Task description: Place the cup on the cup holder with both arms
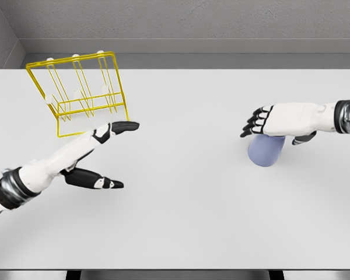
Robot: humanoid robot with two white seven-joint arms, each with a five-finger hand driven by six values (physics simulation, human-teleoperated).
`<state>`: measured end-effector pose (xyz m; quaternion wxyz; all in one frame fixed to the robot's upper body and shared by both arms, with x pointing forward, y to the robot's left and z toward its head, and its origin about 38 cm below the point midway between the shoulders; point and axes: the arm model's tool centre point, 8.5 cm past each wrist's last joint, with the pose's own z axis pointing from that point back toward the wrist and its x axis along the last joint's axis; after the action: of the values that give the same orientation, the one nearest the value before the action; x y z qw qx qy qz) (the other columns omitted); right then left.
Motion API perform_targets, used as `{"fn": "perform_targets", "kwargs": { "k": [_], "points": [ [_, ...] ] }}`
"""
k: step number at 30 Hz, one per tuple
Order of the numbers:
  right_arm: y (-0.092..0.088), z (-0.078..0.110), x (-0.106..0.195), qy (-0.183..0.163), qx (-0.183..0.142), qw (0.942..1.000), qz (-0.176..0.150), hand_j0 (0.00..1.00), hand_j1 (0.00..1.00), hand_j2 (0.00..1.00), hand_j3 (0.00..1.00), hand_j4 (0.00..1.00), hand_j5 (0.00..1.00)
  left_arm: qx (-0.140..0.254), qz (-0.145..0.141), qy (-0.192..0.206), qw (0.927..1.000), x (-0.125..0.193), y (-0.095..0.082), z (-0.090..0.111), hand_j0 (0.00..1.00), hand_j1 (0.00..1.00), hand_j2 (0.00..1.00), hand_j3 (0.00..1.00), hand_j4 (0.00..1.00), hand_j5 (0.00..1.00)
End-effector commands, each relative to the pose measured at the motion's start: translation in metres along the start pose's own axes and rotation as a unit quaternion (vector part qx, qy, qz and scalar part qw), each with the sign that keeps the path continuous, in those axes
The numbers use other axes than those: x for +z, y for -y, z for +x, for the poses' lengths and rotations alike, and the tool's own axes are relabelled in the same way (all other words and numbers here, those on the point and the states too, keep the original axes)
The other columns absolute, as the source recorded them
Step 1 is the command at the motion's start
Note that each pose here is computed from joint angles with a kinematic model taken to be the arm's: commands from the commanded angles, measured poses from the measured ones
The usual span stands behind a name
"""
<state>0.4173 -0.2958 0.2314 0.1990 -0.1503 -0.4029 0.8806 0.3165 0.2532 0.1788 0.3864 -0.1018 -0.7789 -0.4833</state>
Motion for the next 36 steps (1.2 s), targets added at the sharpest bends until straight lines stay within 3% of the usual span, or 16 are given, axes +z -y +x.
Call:
{"fn": "perform_targets", "kwargs": {
  "k": [1, 4, 6, 11, 18, 26, 31, 34, 36],
  "points": [
    [-0.003, 0.001, -0.003, 0.001, 0.000, 1.0000, 0.005, 1.00, 1.00, 1.00, 1.00, 1.00, 1.00, 0.026, 0.002, 0.000, 0.9997, 0.000, 0.005, -0.001, 1.00, 1.00, 1.00, 1.00, 1.00, 1.00],
    [-0.007, 0.001, -0.006, -0.001, 0.005, 0.9999, 0.014, 1.00, 1.00, 1.00, 1.00, 1.00, 1.00, 0.062, 0.007, 0.002, 0.9981, 0.001, 0.010, -0.001, 1.00, 1.00, 1.00, 1.00, 1.00, 1.00],
    [-0.007, 0.002, -0.006, -0.001, 0.005, 0.9999, 0.015, 0.99, 0.99, 0.99, 0.99, 0.99, 0.99, 0.098, 0.032, 0.005, 0.9946, 0.001, 0.004, -0.002, 1.00, 1.00, 1.00, 1.00, 1.00, 1.00],
    [-0.012, -0.003, -0.006, -0.010, 0.005, 0.9997, 0.023, 0.89, 0.89, 0.89, 0.89, 0.89, 0.89, 0.122, 0.034, -0.061, 0.9901, 0.005, 0.002, -0.015, 1.00, 1.00, 1.00, 1.00, 1.00, 1.00],
    [-0.011, -0.002, -0.007, -0.009, 0.007, 0.9997, 0.023, 0.70, 0.70, 0.70, 0.70, 0.70, 0.70, 0.150, 0.015, -0.153, 0.9767, 0.010, 0.019, -0.040, 1.00, 1.00, 1.00, 1.00, 1.00, 1.00],
    [-0.012, -0.002, -0.006, -0.010, 0.007, 0.9997, 0.023, 0.61, 0.61, 0.61, 0.61, 0.61, 0.61, 0.175, 0.014, -0.188, 0.9664, 0.017, 0.030, -0.055, 1.00, 1.00, 1.00, 1.00, 1.00, 1.00],
    [0.002, 0.000, 0.004, -0.015, 0.023, 0.9996, 0.007, 0.60, 0.60, 0.60, 0.60, 0.60, 0.60, 0.238, 0.031, -0.183, 0.9534, 0.018, 0.032, -0.059, 1.00, 1.00, 1.00, 1.00, 1.00, 1.00],
    [0.024, 0.007, 0.019, -0.019, 0.054, 0.9982, -0.016, 0.60, 0.60, 0.60, 0.60, 0.60, 0.60, 0.301, 0.029, -0.189, 0.9344, 0.014, 0.036, -0.061, 1.00, 1.00, 1.00, 1.00, 1.00, 1.00],
    [0.030, 0.008, 0.027, -0.024, 0.061, 0.9976, -0.023, 0.60, 0.60, 0.60, 0.60, 0.60, 0.60, 0.312, 0.035, -0.186, 0.9308, 0.010, 0.037, -0.064, 1.00, 1.00, 1.00, 1.00, 1.00, 1.00]
  ]
}}
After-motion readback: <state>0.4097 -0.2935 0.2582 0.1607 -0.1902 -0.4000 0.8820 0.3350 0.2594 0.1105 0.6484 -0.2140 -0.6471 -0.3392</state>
